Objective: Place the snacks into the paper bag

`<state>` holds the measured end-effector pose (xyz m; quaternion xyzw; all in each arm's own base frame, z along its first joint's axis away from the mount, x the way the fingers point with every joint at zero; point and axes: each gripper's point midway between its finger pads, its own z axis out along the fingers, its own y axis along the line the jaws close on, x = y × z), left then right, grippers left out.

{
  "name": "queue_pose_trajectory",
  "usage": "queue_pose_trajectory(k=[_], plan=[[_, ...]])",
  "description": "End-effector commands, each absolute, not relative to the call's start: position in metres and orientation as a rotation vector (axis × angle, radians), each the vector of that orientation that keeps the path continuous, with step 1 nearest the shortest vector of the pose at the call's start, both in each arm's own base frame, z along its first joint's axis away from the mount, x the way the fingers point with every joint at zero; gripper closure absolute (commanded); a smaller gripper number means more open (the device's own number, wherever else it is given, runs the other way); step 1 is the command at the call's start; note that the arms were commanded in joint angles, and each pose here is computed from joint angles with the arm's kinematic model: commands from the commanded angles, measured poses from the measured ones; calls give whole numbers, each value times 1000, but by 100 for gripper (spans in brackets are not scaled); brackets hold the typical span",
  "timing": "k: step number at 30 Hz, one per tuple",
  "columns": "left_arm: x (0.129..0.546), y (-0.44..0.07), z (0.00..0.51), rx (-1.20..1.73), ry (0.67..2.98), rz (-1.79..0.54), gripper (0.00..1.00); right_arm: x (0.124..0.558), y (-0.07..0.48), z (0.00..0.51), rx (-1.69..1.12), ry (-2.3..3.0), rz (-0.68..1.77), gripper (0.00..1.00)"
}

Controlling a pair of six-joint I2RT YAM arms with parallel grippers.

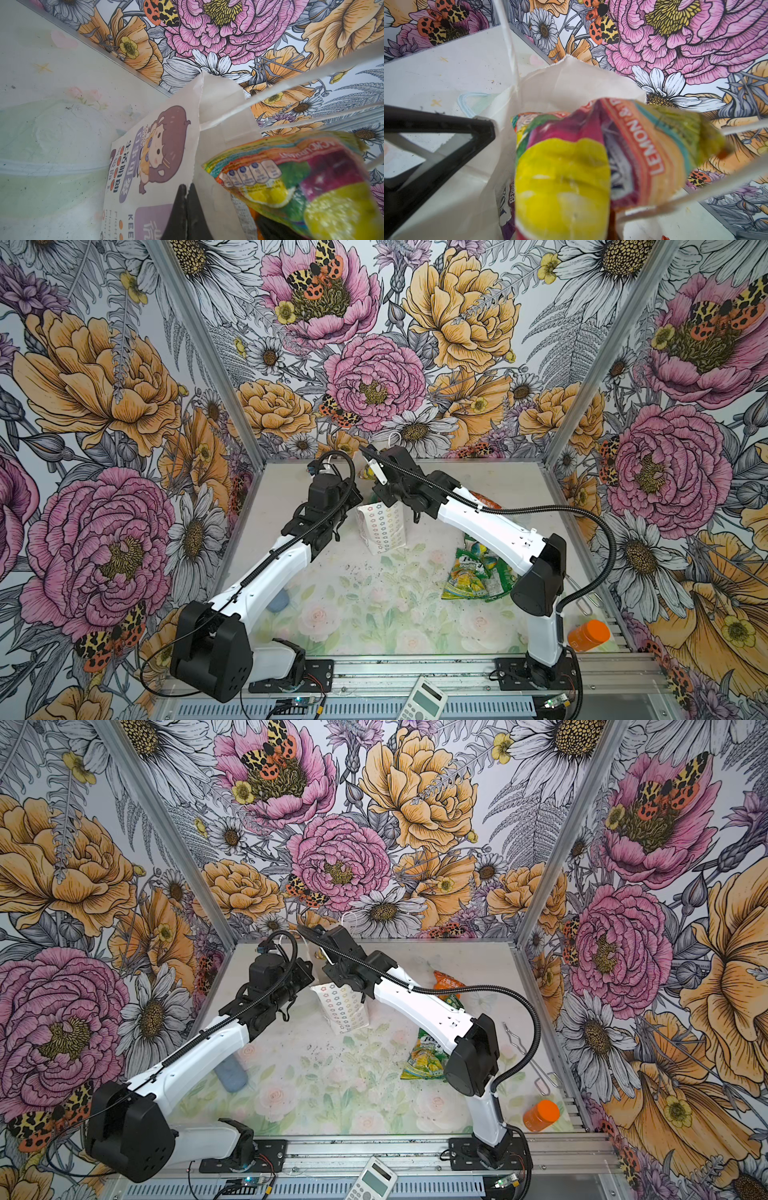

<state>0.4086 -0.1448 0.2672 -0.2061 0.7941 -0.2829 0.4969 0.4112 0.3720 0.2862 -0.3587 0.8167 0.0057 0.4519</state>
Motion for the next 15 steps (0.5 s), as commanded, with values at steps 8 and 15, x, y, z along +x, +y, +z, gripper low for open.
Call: queue_pose_trajectory(k=[8, 15], plan=[[408, -144, 275, -509, 1892, -695, 100, 394, 370, 307, -995, 2021, 22, 77], [410, -149, 276, -497, 1897, -702, 100, 395, 377, 305, -1007, 2030, 54, 76]])
